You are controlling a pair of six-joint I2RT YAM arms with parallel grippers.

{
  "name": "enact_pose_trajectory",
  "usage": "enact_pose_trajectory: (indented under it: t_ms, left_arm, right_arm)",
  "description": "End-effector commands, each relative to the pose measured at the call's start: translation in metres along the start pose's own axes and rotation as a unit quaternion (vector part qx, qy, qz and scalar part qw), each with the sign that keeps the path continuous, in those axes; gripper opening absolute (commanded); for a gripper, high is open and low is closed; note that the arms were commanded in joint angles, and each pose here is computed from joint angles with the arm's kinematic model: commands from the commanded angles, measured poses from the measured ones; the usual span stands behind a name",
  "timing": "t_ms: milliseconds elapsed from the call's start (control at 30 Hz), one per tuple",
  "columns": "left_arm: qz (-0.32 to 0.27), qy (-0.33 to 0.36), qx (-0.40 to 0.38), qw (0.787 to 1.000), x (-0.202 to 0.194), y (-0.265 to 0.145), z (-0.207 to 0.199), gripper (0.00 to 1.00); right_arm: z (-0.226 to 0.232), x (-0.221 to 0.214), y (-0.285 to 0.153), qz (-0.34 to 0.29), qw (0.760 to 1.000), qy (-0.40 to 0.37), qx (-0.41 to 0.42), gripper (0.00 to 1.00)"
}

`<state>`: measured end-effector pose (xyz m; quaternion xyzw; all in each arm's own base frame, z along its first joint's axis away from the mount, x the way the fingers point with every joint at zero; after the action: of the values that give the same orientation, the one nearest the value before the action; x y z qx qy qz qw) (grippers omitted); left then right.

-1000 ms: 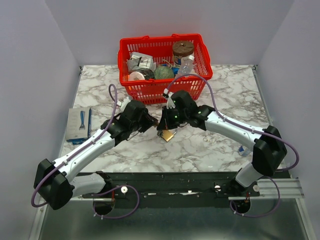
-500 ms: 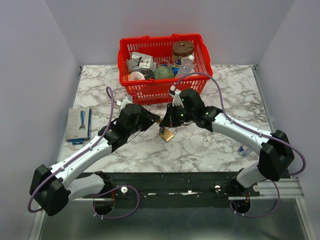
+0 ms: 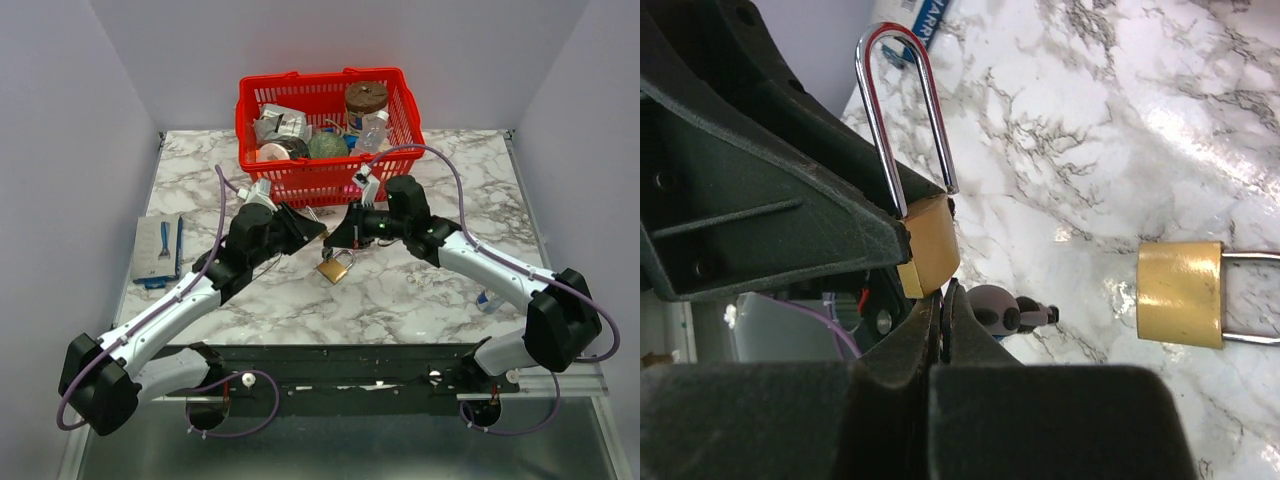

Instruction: Unlock with the key

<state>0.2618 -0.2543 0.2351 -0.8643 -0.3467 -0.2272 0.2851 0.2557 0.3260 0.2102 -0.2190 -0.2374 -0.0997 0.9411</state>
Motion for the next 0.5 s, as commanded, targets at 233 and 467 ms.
enact_pose_trajectory:
  t_ms: [233, 467]
  left_arm:
    - [0.050, 0.005, -0.069, 0.996, -0.016, -0.012, -0.021, 0.00]
    - [0.039, 0.018, -0.012, 0.999, 0.003, -0.004, 0.016, 0.00]
  right_arm:
    - [0.029, 0.026, -0.008, -0.046, 0.995, -0.051, 0.072, 0.03]
    - [0.013, 0.011, -0.016, -0.040, 0.997, -0.051, 0.044, 0.53]
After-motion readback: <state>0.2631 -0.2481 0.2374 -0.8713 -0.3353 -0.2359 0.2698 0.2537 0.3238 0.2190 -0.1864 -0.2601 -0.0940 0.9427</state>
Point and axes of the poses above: each gripper's point midway between its finger pads, its own y axis out along the fingers, its own z axis along the line the jaws close on, x = y × z, the point moved 1 cm from there along -y, back along the fingers, and after that the axes turned 12 degrees about y, right-handed, at the moved point
